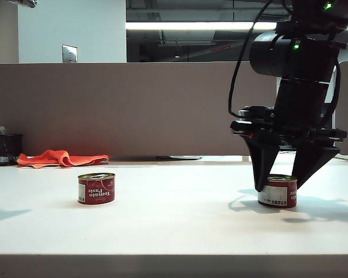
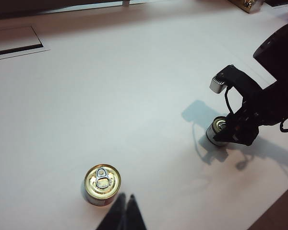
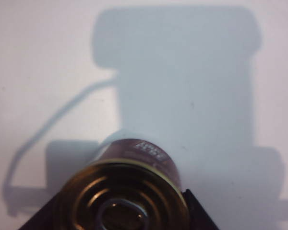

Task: Stack a can of tomatoes on the right onto the can of tomatoes on the left.

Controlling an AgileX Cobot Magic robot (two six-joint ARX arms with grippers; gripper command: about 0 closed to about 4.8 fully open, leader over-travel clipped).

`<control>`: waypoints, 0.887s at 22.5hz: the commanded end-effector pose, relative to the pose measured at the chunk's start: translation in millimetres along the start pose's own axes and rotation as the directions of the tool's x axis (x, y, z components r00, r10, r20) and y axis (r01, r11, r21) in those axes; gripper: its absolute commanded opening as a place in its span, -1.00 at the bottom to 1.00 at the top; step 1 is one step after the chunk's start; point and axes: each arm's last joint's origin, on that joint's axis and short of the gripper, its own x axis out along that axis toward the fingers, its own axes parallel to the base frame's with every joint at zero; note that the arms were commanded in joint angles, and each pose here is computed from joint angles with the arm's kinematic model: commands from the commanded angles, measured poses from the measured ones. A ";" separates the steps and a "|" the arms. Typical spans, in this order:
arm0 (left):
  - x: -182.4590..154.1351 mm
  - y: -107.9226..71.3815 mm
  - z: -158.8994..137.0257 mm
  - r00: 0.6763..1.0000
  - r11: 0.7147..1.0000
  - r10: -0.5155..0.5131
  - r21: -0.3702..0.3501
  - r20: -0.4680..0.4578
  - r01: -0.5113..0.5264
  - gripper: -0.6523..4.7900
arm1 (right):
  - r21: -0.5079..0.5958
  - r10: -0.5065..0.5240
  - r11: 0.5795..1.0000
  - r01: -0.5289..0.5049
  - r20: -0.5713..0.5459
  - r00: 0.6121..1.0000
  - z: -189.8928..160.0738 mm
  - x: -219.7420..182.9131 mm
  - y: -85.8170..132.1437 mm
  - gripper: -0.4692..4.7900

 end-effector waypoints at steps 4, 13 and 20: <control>-1.7 -0.8 2.9 1.000 1.000 0.005 0.013 0.016 -0.005 -0.78 | -0.002 0.016 1.000 -0.016 0.042 0.999 6.2 -4.5 2.0 0.05; -2.2 1.8 9.7 0.992 0.993 0.099 0.051 0.084 -0.103 -0.78 | -0.137 0.169 0.982 -0.129 0.338 0.926 67.4 -85.1 57.6 0.05; -2.1 1.7 9.0 0.993 0.994 0.095 0.047 0.076 -0.098 -0.78 | -0.361 0.273 0.924 -0.131 0.379 0.884 89.1 -99.8 163.2 0.05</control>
